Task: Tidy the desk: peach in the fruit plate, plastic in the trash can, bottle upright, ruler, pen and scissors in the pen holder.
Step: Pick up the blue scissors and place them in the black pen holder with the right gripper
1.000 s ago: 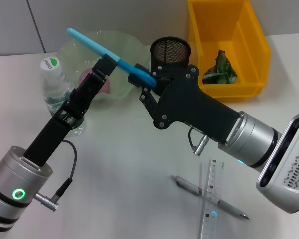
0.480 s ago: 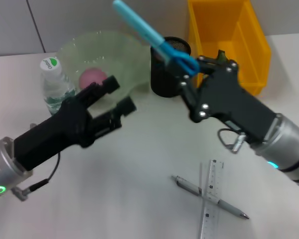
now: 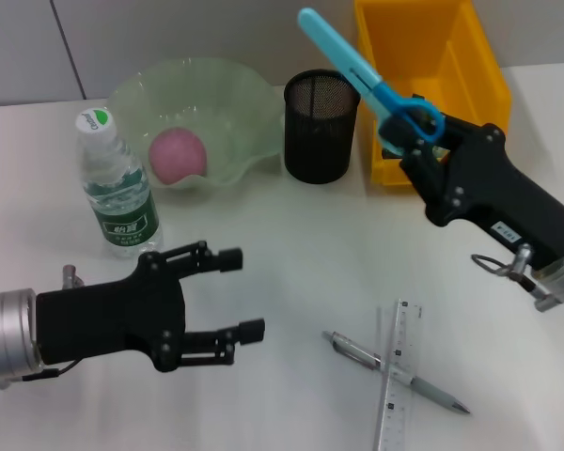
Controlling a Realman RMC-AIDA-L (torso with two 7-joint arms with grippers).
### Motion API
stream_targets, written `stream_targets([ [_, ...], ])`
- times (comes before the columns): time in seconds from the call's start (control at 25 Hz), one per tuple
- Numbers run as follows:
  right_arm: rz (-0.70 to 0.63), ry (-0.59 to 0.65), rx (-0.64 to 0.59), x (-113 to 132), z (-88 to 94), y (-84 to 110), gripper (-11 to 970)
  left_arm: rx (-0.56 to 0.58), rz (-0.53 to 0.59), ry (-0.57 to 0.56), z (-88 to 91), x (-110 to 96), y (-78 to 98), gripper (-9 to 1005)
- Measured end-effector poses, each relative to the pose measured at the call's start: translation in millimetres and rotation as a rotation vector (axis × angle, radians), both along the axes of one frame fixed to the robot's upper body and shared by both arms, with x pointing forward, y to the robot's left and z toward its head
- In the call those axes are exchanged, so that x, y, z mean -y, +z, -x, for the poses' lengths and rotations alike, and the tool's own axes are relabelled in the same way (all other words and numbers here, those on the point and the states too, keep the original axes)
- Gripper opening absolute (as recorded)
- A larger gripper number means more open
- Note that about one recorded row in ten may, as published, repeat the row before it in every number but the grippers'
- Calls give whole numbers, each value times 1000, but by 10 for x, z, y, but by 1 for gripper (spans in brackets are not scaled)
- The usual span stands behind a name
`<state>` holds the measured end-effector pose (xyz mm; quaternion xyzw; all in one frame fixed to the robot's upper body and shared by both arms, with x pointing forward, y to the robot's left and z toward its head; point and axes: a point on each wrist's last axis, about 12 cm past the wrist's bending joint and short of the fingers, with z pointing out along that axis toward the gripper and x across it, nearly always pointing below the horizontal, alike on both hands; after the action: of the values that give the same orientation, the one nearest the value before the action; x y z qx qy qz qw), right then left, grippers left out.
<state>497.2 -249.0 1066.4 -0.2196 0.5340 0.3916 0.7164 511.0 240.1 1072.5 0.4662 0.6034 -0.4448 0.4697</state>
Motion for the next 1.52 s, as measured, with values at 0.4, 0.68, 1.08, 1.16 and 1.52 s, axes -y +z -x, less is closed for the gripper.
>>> stream_targets([
  [0.4,108,93,-300,389,-447,274,105,65,-78,15,-24,-28,-37,847],
  [0.68,345,197,-576,299,-1031,878,108,95,-77,41,-2,-79,-56,847],
  [1.08,725,144,-798,-79,-1411,1609,112,95,-69,63,8,-110,-68,846],
  [1.16,774,116,-835,-138,-1479,1739,113,92,-68,61,12,-101,-73,846],
  [1.52,960,-47,-896,-495,-1750,2183,116,83,-63,58,24,-85,-82,845],
])
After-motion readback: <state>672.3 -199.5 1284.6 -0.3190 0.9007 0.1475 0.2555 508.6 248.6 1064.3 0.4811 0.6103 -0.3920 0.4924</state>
